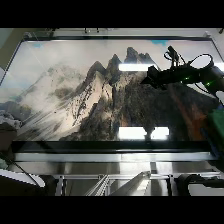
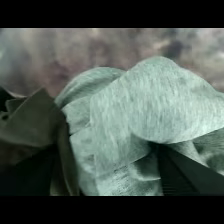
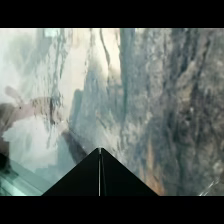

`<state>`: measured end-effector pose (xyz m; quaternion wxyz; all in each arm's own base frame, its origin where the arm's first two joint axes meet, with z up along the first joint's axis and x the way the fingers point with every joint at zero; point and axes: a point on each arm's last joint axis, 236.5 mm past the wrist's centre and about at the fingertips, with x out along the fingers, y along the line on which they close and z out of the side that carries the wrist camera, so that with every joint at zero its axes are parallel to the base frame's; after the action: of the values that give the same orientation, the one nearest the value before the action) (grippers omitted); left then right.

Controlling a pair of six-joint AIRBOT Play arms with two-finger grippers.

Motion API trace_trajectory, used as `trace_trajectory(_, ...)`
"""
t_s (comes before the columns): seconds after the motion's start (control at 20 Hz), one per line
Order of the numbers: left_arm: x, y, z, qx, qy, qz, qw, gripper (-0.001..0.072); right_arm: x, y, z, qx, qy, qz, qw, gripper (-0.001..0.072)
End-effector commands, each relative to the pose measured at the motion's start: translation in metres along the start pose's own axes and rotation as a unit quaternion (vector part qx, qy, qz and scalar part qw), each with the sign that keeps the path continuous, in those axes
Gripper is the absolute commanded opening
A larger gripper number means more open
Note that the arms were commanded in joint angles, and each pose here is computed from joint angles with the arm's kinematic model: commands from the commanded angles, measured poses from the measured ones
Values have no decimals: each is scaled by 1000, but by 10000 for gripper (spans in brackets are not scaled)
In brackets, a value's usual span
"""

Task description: Fold the shirts.

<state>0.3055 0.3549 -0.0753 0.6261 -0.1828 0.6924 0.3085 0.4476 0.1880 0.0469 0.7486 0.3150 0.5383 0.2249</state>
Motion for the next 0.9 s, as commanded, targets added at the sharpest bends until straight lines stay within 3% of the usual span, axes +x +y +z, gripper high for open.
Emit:
trace_trajectory(0.0,9,-34,-9,47,32,3,998,154,0,0,-1,-1,1,0,1000,17)
trace_trajectory(0.05,4,-50,-4,67,18,1,998,19,0,0,-1,-1,1,0,1000,17)
trace_trajectory(0.2,-33,-120,9,129,-48,-50,989,20,0,0,-1,-1,2,0,1000,17)
trace_trajectory(0.4,-74,-154,13,168,-105,-46,979,20,0,0,-2,-1,4,0,1000,17)
trace_trajectory(0.45,-73,-152,7,167,-92,-45,981,166,0,0,-3,-6,6,0,1000,17)
trace_trajectory(0.5,-68,-145,1,154,-74,-45,984,389,0,1,-3,-18,7,1,1000,16)
trace_trajectory(0.55,-61,-137,-4,136,-60,-46,988,552,0,1,-3,-24,7,1,1000,17)
trace_trajectory(0.6,-53,-133,-10,124,-44,-53,990,669,0,1,-3,-23,7,1,1000,17)
trace_trajectory(0.65,-48,-137,-15,118,-33,-74,990,710,0,2,-3,-22,7,3,1000,17)
trace_trajectory(0.85,-73,-197,0,149,-88,-185,967,693,0,5,-3,-18,6,11,1000,17)
